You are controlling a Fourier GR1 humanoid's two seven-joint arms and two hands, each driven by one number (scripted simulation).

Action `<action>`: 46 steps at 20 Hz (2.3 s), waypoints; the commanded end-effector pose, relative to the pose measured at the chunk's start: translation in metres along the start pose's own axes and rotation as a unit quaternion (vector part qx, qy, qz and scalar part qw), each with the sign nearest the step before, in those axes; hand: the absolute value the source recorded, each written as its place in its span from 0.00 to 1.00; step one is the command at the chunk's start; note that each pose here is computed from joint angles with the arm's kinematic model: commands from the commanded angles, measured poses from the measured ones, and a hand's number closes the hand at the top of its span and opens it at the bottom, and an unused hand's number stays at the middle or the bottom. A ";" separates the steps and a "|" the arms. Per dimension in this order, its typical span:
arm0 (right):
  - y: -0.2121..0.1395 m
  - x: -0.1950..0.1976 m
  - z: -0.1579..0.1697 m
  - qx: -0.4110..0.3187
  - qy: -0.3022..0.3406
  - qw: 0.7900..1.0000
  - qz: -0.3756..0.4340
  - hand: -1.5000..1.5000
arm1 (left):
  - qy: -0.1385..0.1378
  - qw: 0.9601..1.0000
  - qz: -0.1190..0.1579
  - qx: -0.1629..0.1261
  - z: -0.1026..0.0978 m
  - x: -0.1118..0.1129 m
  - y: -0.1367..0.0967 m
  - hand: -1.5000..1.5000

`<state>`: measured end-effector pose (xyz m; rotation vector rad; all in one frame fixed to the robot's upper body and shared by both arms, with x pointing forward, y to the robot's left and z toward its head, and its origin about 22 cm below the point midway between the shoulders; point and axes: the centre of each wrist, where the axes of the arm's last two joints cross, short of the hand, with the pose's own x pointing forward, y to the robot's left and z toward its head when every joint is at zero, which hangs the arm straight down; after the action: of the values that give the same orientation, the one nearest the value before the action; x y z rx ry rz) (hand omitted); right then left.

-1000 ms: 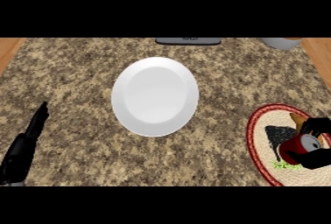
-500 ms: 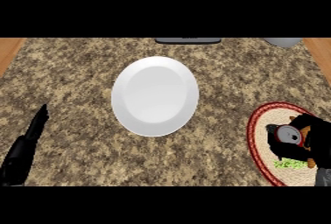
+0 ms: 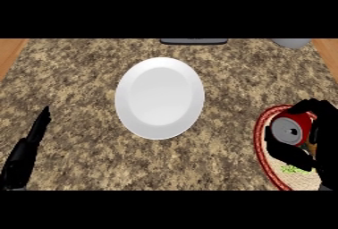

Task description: Pick the can from the placemat and place it in the plate

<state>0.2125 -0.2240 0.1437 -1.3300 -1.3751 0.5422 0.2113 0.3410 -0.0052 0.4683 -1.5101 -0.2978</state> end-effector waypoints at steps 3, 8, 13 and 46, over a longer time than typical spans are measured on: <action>-0.029 0.063 0.016 0.006 -0.081 0.995 -0.060 1.00 | 0.003 1.000 0.002 -0.001 0.003 -0.007 -0.017 0.50; -0.016 0.127 0.002 0.028 -0.110 0.990 -0.081 1.00 | -0.010 1.000 0.001 -0.006 -0.006 0.012 -0.005 0.50; 0.002 0.167 0.000 0.046 -0.102 0.988 -0.103 1.00 | -0.009 1.000 -0.001 -0.002 0.002 0.008 -0.011 0.50; 0.171 0.199 -0.083 0.088 0.056 0.960 -0.259 0.00 | -0.021 1.000 0.004 -0.019 -0.019 0.014 -0.009 0.50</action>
<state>0.3947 -0.0211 0.0993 -0.7900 -1.3981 0.3800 0.2350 0.3257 0.0002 0.4285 -1.5402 -0.3386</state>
